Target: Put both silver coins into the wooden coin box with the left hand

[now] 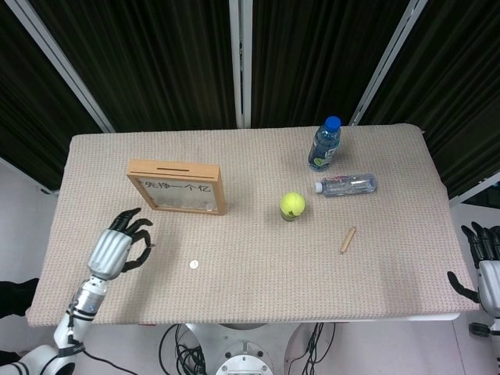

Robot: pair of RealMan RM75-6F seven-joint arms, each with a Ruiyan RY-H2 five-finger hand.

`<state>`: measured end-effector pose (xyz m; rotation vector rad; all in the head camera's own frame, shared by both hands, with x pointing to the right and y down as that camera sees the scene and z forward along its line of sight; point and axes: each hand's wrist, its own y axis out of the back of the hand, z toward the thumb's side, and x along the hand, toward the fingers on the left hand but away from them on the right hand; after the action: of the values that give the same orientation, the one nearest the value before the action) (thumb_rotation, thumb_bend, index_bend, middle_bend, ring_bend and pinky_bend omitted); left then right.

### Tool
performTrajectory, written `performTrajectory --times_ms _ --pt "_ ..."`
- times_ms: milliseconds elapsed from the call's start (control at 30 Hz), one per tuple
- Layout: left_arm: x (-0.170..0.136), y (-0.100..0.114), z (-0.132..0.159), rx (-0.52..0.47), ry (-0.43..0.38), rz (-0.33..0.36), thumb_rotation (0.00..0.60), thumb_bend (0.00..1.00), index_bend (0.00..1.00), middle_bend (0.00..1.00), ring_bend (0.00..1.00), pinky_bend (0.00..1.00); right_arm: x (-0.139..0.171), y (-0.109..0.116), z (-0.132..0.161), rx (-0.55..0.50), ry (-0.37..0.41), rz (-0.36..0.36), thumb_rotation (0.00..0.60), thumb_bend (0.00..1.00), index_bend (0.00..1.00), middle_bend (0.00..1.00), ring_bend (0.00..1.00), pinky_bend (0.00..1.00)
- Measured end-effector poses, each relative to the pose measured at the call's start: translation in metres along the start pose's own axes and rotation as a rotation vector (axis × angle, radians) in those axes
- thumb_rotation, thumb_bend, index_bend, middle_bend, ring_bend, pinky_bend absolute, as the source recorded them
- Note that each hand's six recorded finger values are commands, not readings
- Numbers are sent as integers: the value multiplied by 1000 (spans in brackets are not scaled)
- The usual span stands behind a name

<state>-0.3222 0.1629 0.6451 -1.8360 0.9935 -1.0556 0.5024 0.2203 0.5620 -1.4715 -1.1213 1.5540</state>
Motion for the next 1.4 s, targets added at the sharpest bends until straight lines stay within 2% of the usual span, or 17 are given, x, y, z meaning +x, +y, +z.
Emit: performTrajectory --times_ms 200,333,467,667,933,1133,1400 --pt "-3 71 -18 59 41 50 600 467 629 268 93 174 0 1 6 1 14 -5 600 227 0 0 0 0" --pt "10 124 -18 88 49 113 600 467 629 268 92 171 -1 2 9 3 18 -8 600 227 0 0 0 0" --pt "32 149 -7 92 26 113 600 466 634 268 93 170 -2 4 13 3 21 -14 600 225 0 0 0 0" --pt "78 151 13 102 -18 12 600 459 645 274 93 166 -3 2 16 6 24 -11 600 224 0 0 0 0" --pt "145 134 33 107 -10 -151 600 460 643 275 93 164 -8 1 15 5 16 -8 600 223 0 0 0 0" --pt "179 124 40 70 23 -202 600 460 641 275 93 159 -8 2 14 1 19 -11 600 223 0 0 0 0" --pt "197 118 47 64 38 -242 600 460 641 275 93 146 -12 -1 8 -2 2 -2 600 224 0 0 0 0"
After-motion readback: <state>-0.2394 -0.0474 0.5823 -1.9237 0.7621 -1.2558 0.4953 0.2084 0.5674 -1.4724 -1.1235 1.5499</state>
